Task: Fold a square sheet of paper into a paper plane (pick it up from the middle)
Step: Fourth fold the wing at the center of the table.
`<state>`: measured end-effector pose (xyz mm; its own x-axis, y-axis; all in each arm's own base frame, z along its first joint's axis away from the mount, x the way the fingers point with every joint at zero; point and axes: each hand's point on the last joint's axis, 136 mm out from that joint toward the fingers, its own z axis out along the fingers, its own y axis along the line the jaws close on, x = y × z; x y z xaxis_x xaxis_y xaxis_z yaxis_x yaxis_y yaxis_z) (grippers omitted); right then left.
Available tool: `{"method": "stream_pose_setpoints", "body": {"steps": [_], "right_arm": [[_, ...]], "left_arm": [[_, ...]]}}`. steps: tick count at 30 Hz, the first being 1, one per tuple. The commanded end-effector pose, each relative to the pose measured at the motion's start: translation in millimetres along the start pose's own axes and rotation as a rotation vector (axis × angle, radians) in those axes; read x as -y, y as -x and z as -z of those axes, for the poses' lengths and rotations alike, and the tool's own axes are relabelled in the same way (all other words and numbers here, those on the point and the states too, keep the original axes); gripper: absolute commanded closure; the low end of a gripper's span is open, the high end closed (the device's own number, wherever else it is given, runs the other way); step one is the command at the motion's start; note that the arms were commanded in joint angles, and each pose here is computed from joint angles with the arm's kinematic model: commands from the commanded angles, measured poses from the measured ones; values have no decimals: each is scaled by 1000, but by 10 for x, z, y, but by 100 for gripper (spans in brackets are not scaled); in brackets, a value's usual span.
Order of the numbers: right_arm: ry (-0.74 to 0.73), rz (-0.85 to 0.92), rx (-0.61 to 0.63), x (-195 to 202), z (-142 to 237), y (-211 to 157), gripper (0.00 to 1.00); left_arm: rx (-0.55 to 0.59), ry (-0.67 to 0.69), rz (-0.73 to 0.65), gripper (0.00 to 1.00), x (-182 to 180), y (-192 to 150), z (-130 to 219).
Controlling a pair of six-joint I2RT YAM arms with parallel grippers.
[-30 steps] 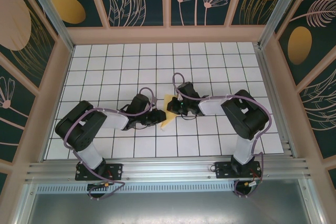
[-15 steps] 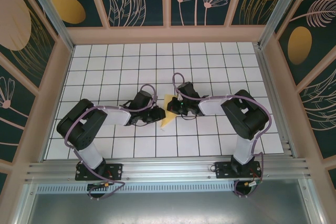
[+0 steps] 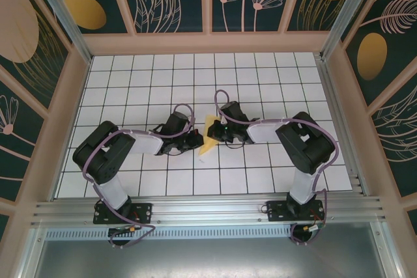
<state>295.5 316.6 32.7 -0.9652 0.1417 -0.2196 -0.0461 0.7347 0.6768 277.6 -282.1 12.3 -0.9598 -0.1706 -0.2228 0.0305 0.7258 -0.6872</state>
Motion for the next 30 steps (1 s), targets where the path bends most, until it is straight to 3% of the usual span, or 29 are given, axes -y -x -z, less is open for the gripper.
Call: {"method": "stream_pose_setpoints", "body": {"steps": [1, 7, 19, 26, 30], "right_arm": [[39, 33, 80, -198, 227, 202, 91], [71, 19, 29, -197, 151, 117, 92], [-31, -82, -11, 332, -115, 3, 93], [38, -44, 36, 48, 89, 248, 92], [17, -50, 40, 131, 84, 323, 92]], "left_arm": [[19, 191, 53, 99, -574, -91, -9], [-10, 145, 43, 99, -508, -144, -21], [-75, 209, 50, 100, -710, -315, -50], [-92, 239, 51, 100, -813, -385, -61], [-98, 240, 53, 100, -820, -395, -65]]}}
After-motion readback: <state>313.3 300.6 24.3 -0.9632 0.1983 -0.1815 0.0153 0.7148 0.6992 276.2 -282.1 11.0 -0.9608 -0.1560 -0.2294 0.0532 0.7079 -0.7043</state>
